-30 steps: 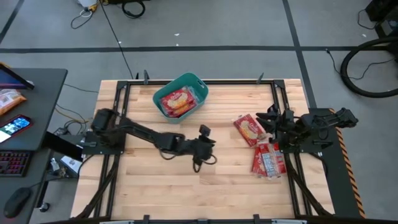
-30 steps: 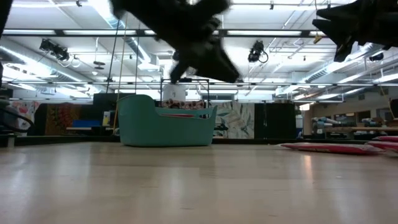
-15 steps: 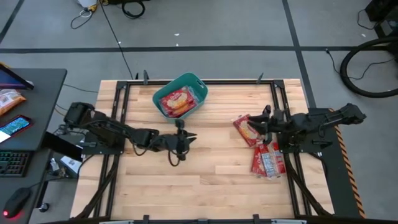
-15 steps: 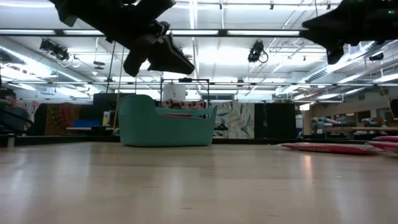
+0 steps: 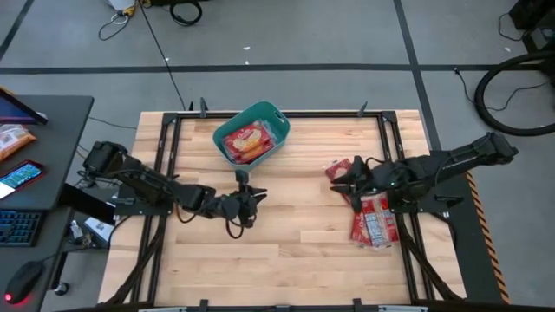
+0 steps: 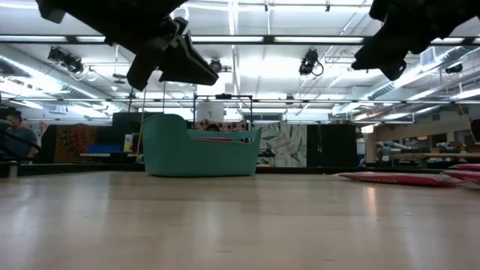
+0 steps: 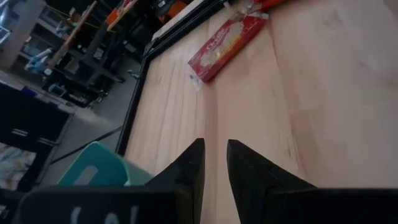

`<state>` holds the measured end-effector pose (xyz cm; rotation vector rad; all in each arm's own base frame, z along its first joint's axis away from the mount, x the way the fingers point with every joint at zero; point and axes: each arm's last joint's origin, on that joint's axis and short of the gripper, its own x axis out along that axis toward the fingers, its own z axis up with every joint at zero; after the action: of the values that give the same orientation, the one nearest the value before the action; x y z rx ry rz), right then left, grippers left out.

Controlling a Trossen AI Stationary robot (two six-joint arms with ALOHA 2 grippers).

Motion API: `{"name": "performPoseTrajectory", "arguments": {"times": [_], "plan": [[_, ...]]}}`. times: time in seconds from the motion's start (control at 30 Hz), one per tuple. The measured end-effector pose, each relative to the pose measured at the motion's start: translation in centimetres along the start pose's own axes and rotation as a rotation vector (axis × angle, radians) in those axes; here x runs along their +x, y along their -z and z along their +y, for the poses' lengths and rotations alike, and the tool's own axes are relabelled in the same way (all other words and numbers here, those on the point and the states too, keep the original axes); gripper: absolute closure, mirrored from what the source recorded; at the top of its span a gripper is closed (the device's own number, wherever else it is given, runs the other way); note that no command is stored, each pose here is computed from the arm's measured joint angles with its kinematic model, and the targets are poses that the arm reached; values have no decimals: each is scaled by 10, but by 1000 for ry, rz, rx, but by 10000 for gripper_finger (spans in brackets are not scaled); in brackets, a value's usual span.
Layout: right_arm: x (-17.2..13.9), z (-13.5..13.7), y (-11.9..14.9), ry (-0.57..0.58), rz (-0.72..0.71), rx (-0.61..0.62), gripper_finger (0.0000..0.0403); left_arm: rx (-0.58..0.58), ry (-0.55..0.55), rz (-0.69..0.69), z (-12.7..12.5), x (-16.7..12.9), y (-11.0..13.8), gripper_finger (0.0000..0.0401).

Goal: Sort popcorn bags into baskets
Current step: Move the red popcorn bags to the center of the table

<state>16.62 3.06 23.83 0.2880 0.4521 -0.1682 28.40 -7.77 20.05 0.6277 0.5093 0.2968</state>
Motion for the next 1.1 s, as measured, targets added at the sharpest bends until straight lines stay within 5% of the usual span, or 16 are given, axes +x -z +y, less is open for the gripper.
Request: {"name": "performPoseTrajectory", "arguments": {"times": [0.37,0.5,0.8,1.1], "plan": [[11,12,-10,108,450,67,289,11,18,39,-4,-2,4,329],[18,6,10,238,722,137,290,14,20,40,-4,-2,4,329],[32,3,47,331,1295,251,290,15,20,38,-4,-2,4,329],[58,8,74,309,1426,97,290,54,20,37,-4,-2,4,329]]}}
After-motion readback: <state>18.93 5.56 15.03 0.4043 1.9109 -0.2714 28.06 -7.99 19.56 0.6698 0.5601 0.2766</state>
